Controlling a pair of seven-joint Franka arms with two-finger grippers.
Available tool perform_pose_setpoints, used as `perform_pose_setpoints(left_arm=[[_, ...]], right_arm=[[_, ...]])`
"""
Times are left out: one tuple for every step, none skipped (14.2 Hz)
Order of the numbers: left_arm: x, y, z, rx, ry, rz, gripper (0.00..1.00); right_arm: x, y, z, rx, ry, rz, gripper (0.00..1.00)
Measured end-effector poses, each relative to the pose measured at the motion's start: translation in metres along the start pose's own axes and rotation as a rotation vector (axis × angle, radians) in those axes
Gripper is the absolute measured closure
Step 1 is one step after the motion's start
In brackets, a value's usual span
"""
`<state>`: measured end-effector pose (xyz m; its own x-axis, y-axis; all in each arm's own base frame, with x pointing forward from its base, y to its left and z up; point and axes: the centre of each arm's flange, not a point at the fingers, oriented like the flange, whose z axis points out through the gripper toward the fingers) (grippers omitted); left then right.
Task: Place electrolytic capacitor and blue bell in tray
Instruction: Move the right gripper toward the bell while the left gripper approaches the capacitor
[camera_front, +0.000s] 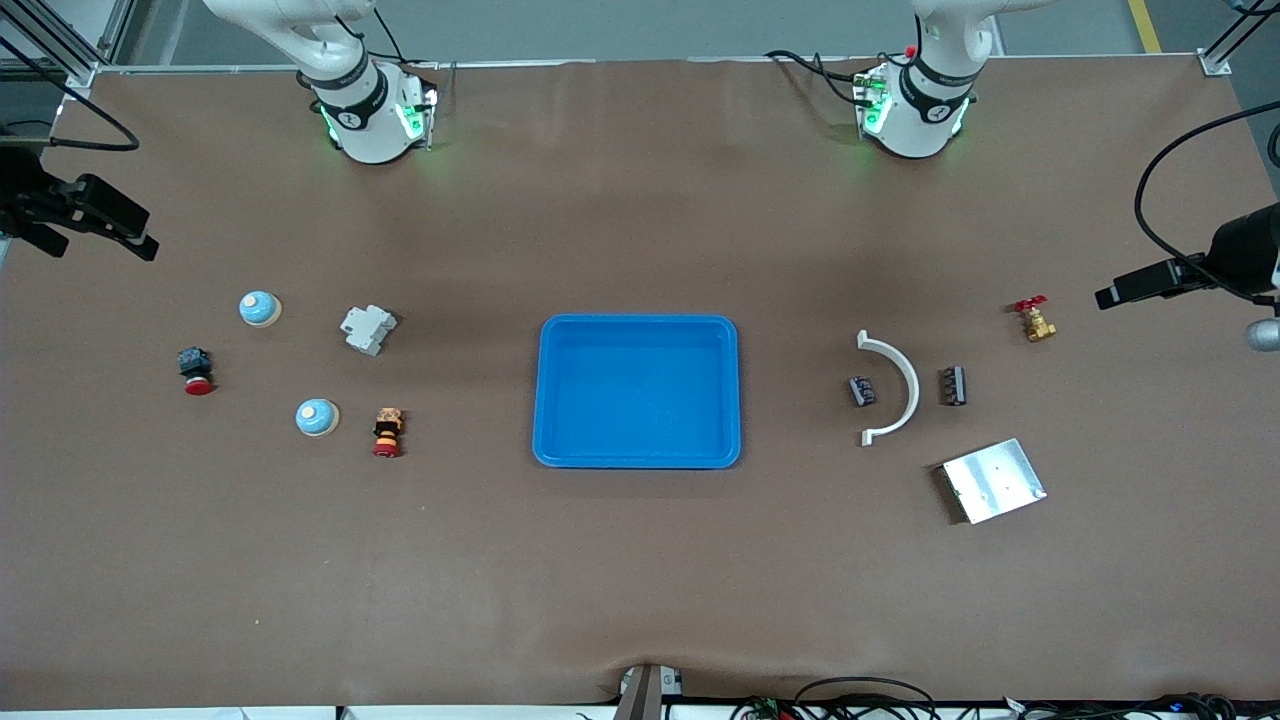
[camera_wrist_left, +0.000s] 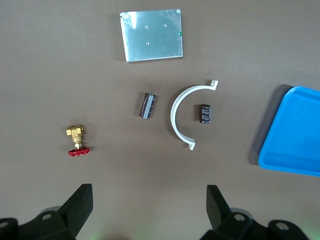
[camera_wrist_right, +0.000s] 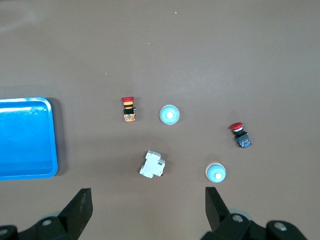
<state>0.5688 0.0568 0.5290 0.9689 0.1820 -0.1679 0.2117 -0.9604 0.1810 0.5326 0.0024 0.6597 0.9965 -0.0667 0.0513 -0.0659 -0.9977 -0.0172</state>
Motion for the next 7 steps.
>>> perform_pose_setpoints(left_arm=[[0.003,0.005,0.008,0.009,-0.011,0.01,0.0],[0.005,0.01,0.017,0.032,-0.02,0.023,0.0],[0.007,0.014,0.03,0.058,-0.024,0.037,0.0],[0.009,0.019,0.044,0.075,-0.024,0.051,0.0],[0.011,0.023,0.058,0.095,-0.022,0.063,0.0],[0.012,0.025,0.073,0.116,-0.017,0.077,0.0],[0.012,0.027,0.088,0.133,-0.011,0.089,0.0]], right_arm=[[0.0,0.0,0.0,0.0,0.001,0.0,0.0],[0.0,0.0,0.0,0.0,0.002,0.0,0.0],[0.0,0.0,0.0,0.0,0.002,0.0,0.0],[0.0,0.0,0.0,0.0,0.002,0.0,0.0],[0.0,0.0,0.0,0.0,0.002,0.0,0.0],[0.0,0.0,0.0,0.0,0.002,0.0,0.0],[0.0,0.0,0.0,0.0,0.002,0.0,0.0]])
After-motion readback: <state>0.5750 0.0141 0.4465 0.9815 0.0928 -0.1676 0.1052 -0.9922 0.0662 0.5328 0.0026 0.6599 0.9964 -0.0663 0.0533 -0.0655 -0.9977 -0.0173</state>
